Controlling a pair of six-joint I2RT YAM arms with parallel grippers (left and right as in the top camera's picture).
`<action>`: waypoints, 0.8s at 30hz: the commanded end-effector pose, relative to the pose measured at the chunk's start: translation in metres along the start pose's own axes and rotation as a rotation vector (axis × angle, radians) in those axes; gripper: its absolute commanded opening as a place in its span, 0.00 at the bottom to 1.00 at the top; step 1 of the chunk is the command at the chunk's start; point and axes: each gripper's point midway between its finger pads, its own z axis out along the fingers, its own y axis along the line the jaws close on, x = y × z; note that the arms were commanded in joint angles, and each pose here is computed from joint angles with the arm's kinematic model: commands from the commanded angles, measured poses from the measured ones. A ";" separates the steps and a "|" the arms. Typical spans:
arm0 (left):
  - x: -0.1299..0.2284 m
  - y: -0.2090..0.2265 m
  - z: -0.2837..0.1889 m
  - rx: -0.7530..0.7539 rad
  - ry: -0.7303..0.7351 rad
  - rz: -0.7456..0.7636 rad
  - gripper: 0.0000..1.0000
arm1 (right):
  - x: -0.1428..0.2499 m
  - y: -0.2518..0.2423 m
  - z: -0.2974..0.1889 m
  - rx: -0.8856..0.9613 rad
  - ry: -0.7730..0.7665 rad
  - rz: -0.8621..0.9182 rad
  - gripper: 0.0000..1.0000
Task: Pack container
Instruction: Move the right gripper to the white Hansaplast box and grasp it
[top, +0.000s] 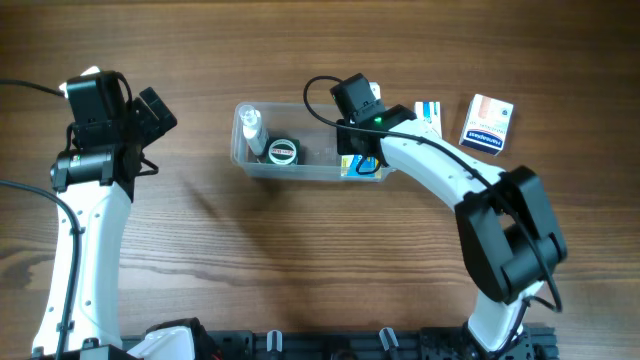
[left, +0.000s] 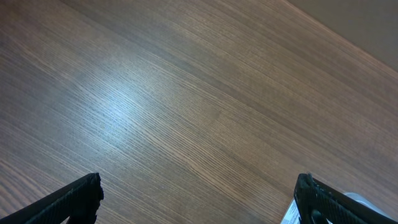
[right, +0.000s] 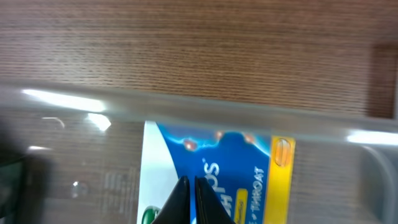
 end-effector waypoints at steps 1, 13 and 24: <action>-0.008 -0.001 -0.005 0.009 -0.024 -0.010 1.00 | -0.016 0.000 -0.029 -0.026 -0.059 0.000 0.04; -0.008 -0.001 -0.005 0.009 -0.024 -0.010 1.00 | -0.050 -0.082 -0.144 0.022 -0.223 0.138 0.12; -0.008 -0.001 -0.005 0.009 -0.024 -0.010 1.00 | -0.035 -0.225 -0.143 0.201 -0.132 0.312 0.90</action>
